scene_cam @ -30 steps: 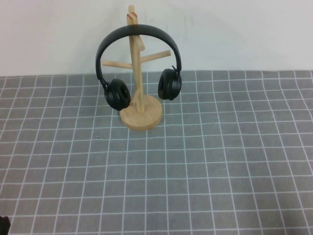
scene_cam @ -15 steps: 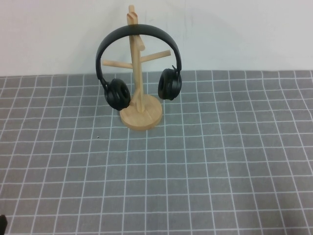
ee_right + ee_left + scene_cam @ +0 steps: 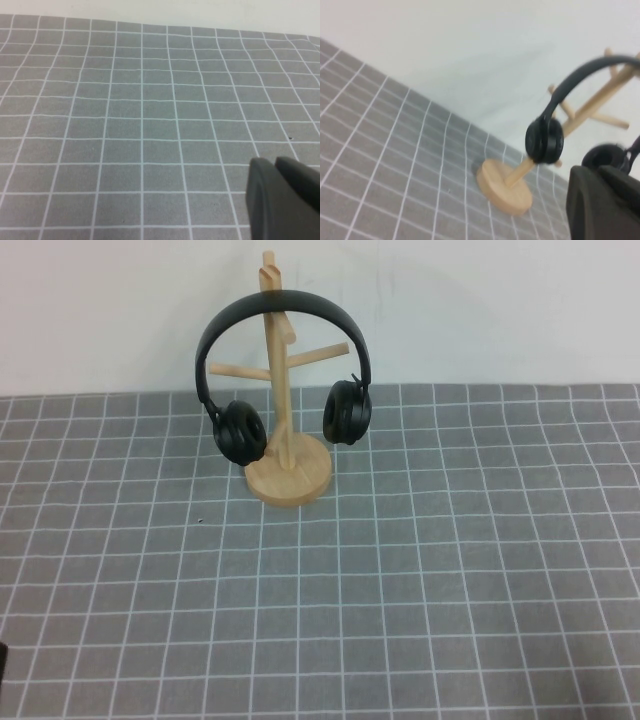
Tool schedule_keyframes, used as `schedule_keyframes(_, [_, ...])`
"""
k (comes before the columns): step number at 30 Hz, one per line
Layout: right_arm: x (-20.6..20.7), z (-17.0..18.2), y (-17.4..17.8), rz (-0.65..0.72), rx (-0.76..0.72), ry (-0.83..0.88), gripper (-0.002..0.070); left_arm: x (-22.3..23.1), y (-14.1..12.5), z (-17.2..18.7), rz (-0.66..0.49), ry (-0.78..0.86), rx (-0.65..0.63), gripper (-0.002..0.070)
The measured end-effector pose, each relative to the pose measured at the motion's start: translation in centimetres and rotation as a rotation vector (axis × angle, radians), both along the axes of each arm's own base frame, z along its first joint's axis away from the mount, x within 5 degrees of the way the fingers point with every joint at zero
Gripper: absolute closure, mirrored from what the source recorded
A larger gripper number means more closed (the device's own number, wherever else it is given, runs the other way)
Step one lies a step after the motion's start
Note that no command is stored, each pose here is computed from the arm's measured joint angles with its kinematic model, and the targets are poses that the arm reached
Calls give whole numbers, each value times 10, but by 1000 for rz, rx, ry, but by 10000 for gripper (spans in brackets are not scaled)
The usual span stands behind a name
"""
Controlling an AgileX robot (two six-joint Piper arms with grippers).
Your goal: Take out the headphones from the headphone stand
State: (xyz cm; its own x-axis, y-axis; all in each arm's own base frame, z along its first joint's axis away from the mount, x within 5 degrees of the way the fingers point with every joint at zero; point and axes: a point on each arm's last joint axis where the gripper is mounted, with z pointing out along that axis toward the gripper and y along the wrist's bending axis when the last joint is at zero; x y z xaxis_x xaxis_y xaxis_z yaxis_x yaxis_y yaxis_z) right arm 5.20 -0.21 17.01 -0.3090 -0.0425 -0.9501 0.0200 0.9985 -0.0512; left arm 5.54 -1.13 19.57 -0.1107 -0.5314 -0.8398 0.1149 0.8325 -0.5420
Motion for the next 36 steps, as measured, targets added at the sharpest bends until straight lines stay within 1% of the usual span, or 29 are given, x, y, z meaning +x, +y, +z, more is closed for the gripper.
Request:
schedule_keyframes(6, [0, 0, 0, 0, 0, 0, 685, 0, 1, 2, 15, -23, -24, 681])
schedule_keyframes(8, [0, 0, 0, 0, 0, 0, 683, 0, 0, 3, -3, -8, -12, 681])
schedule_keyframes(10, [0, 0, 0, 0, 0, 0, 685, -1, -4, 14, -44, 26, 32, 681])
schedule_keyframes(12, [0, 0, 0, 0, 0, 0, 685, 0, -8, 33, -95, 73, 103, 681])
schedule_keyframes(13, [0, 0, 0, 0, 0, 0, 685, 3, -10, 40, -124, 123, 145, 681])
schedule_keyframes(14, [0, 0, 0, 0, 0, 0, 683, 7, -12, 52, -150, 159, 208, 681])
schedule_keyframes(15, [0, 0, 0, 0, 0, 0, 685, 13, -13, 57, -180, 218, 268, 681])
schedule_keyframes(18, [0, 0, 0, 0, 0, 0, 685, 36, -15, 77, -252, 325, 492, 681])
schedule_keyframes(21, [0, 0, 0, 0, 0, 0, 685, 69, -16, 98, -305, 359, 676, 681])
schedule_keyframes(26, [0, 0, 0, 0, 0, 0, 683, 131, -22, 130, -385, 306, 923, 681])
schedule_keyframes(28, [0, 0, 0, 0, 0, 0, 685, 155, -29, 136, -429, 286, 978, 681])
schedule_keyframes(30, [0, 0, 0, 0, 0, 0, 685, 175, -41, 145, -459, 229, 1032, 681])
schedule_keyframes(32, [0, 0, 0, 0, 0, 0, 683, 190, -53, 152, -467, 155, 1088, 681])
schedule_keyframes(34, [0, 0, 0, 0, 0, 0, 685, 204, -62, 157, -442, 72, 1145, 673])
schedule_keyframes(36, [0, 0, 0, 0, 0, 0, 685, 219, -68, 154, -413, 24, 1186, 624])
